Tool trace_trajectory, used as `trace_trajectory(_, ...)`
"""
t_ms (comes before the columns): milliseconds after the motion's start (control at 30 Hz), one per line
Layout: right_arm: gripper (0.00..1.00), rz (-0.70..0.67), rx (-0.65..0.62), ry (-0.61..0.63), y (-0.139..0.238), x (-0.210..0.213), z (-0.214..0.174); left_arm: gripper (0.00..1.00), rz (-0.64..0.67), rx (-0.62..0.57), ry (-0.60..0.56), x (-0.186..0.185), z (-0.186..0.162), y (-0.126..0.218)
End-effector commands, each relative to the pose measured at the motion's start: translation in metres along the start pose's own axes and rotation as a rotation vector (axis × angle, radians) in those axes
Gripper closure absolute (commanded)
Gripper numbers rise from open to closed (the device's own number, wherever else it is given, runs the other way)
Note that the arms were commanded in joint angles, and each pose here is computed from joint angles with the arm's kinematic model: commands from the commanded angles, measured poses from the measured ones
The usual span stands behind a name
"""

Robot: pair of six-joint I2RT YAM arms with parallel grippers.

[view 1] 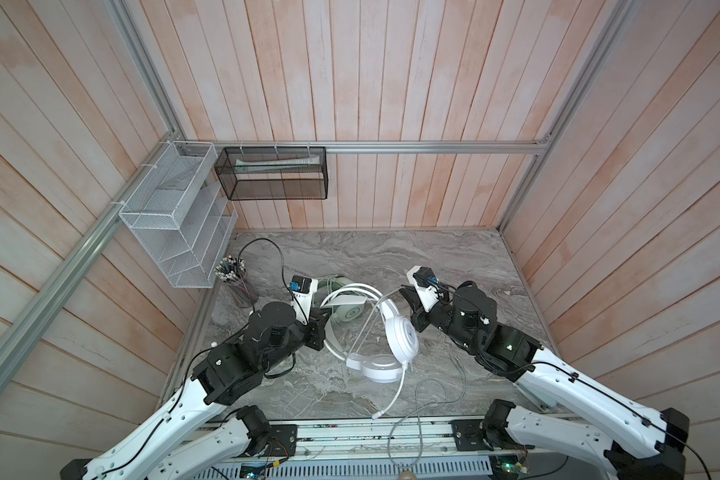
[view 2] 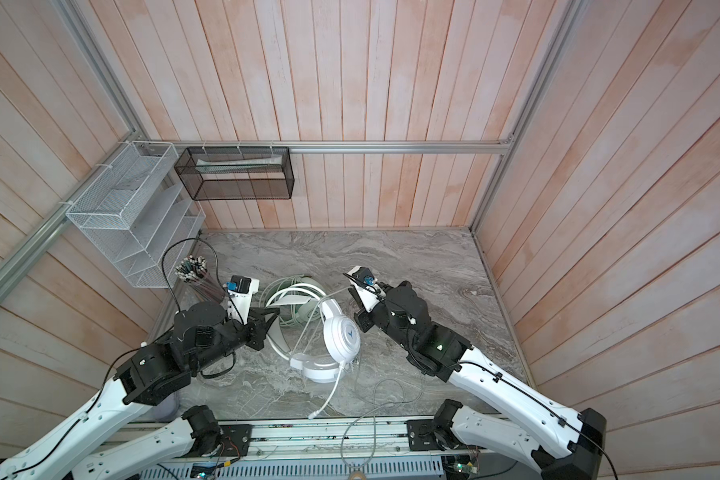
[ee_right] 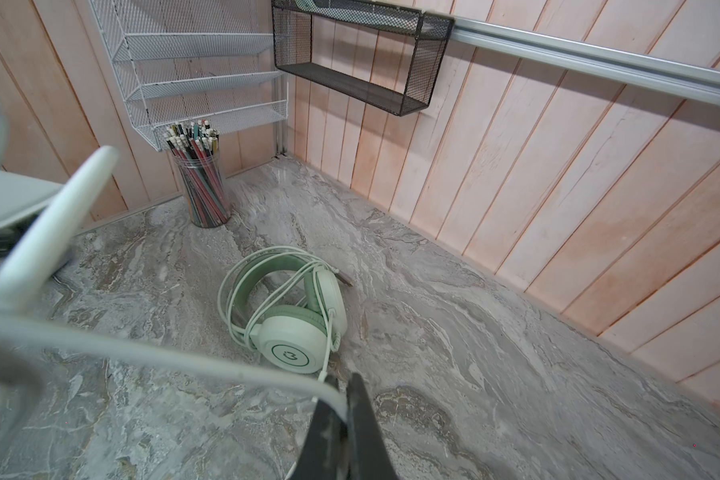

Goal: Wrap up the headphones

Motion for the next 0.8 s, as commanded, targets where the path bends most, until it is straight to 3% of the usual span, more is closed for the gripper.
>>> trace_trajectory(0, 0.93, -0.046, 0.043, -0.032, -0.001, -0.010, -0.016, 1.00, -0.220, -0.152, 0.110, -0.036, 0.049, 0.031)
trace_trajectory(267, 0.72, 0.026, 0.007, -0.074, 0.004, -0.001, -0.021, 1.00, -0.284, -0.184, 0.210, -0.048, 0.073, 0.047)
trace_trajectory(467, 0.64, 0.094, -0.027, -0.138, 0.009, 0.008, -0.029, 1.00, -0.244, -0.224, 0.287, -0.044, 0.093, 0.052)
trace_trajectory(633, 0.46, 0.157, -0.053, -0.203, 0.014, 0.016, -0.042, 1.00, -0.203, -0.247, 0.366, -0.037, 0.110, 0.052)
trace_trajectory(767, 0.40, 0.193, -0.104, -0.270, 0.025, 0.019, -0.049, 1.00, -0.200, -0.274, 0.426, -0.029, 0.127, 0.051)
Point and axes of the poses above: each gripper's point midway between its finger pads, its own y axis back along the fingers, its own x axis along the line the jaws close on, z = x × y, the point moved 4 cm from there along y, back along the fingers, and after that the axes turned 1 degree about -y, right-handed, at the moved point
